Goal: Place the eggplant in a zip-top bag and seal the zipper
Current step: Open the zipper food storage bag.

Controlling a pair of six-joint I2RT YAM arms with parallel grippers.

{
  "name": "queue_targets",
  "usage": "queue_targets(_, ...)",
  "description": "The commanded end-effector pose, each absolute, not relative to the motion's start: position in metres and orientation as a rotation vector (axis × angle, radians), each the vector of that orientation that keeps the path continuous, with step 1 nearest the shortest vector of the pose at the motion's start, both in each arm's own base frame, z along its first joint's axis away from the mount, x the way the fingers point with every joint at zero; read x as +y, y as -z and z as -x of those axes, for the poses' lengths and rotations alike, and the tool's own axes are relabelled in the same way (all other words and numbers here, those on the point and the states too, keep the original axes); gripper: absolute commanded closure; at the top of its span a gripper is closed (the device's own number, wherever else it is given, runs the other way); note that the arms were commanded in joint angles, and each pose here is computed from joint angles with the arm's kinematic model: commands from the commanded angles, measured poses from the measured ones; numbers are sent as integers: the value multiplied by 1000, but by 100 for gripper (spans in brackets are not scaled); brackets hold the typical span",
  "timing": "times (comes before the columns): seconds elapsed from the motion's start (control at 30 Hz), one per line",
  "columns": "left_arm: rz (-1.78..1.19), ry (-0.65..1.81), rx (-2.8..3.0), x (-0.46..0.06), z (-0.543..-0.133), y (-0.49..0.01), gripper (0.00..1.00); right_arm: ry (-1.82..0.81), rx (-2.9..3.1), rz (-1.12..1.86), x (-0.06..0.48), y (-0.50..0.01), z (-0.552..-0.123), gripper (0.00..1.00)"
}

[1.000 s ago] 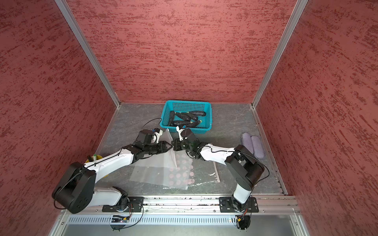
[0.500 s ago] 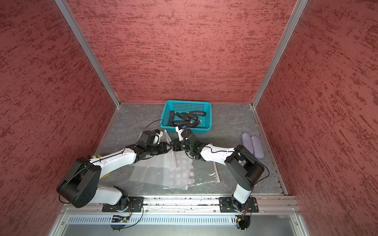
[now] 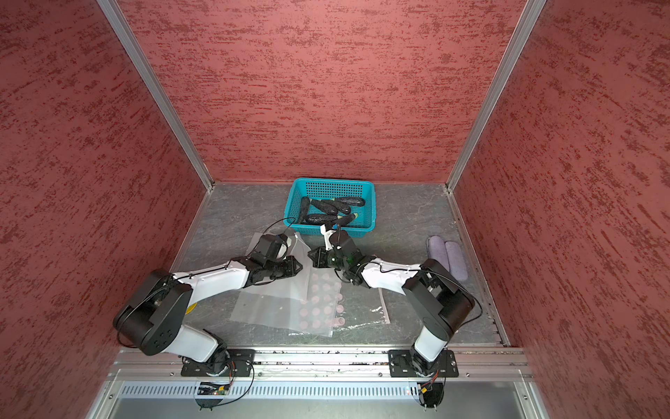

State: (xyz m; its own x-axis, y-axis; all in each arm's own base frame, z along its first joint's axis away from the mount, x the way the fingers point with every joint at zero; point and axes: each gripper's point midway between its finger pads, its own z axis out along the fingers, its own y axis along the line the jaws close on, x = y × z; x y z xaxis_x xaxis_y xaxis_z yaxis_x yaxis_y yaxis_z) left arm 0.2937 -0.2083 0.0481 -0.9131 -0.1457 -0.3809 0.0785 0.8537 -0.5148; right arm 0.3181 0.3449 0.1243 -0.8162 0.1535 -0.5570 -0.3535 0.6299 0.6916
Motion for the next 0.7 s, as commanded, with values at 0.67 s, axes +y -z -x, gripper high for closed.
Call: queue_targets(0.67, -42, 199, 2629, -138, -295, -107, 97, -1176, 2299, 193, 372, -96, -319, 100)
